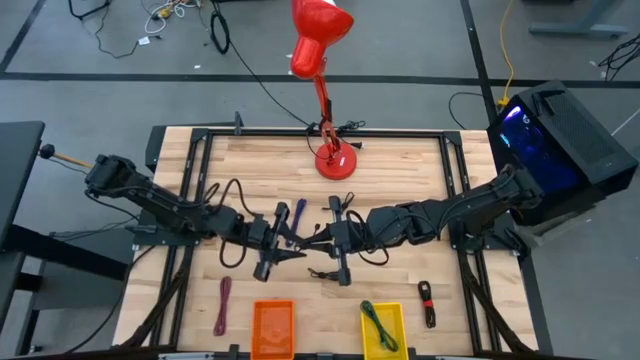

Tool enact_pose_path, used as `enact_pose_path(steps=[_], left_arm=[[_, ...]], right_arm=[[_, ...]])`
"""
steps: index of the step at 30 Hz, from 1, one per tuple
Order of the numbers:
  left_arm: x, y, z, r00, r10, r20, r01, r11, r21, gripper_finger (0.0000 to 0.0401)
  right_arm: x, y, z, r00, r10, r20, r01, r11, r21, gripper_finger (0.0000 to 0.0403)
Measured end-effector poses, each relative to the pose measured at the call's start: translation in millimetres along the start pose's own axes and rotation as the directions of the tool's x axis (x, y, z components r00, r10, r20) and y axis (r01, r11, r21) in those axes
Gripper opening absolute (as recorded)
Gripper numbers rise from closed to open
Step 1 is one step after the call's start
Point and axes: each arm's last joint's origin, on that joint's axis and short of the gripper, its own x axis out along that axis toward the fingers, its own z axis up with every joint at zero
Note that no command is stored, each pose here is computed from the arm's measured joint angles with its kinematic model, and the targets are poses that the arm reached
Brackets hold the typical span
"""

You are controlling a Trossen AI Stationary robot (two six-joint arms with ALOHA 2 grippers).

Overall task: Pick & Place USB Port
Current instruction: Put the black charger cable into the orange bin

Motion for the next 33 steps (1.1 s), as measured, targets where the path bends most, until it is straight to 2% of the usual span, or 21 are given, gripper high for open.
enact_pose_path(steps=[9, 11, 15, 16, 26, 33], left_arm=[[0.0, 0.1, 0.6, 1.0, 0.002, 0.007, -0.002, 1.0, -0.001, 0.012], [0.0, 0.3, 0.3, 1.0, 0.011, 0.004, -0.011, 1.0, 0.001, 0.0101], [0.0, 1.1, 0.1, 0.999, 0.043, 0.002, -0.043, 0.999, 0.022, 0.0021], [0.0, 1.2, 0.0, 0.999, 0.051, 0.001, -0.051, 0.998, 0.022, 0.0013], [-0.1, 0.8, -0.8, 0.998, 0.059, -0.008, -0.059, 0.998, 0.016, 0.0003], [-1.0, -3.2, -5.4, 0.993, 0.1, -0.055, -0.099, 0.995, 0.017, 0.0001]], right_arm=[[3.4, -1.1, -2.3, 1.0, -0.003, -0.002, 0.003, 1.0, -0.003, 0.0], [3.4, -1.1, -2.3, 1.0, -0.001, -0.002, 0.001, 1.0, -0.003, 0.0], [3.5, -1.3, -2.3, 1.0, -0.005, -0.003, 0.005, 1.0, -0.003, 0.0], [3.5, -1.3, -2.3, 1.0, -0.005, -0.003, 0.005, 1.0, -0.002, 0.0], [3.5, -1.4, -2.8, 1.0, -0.006, -0.007, 0.006, 1.0, -0.002, 0.0004], [3.9, -1.1, -3.9, 1.0, -0.004, -0.013, 0.004, 1.0, -0.012, 0.0061]])
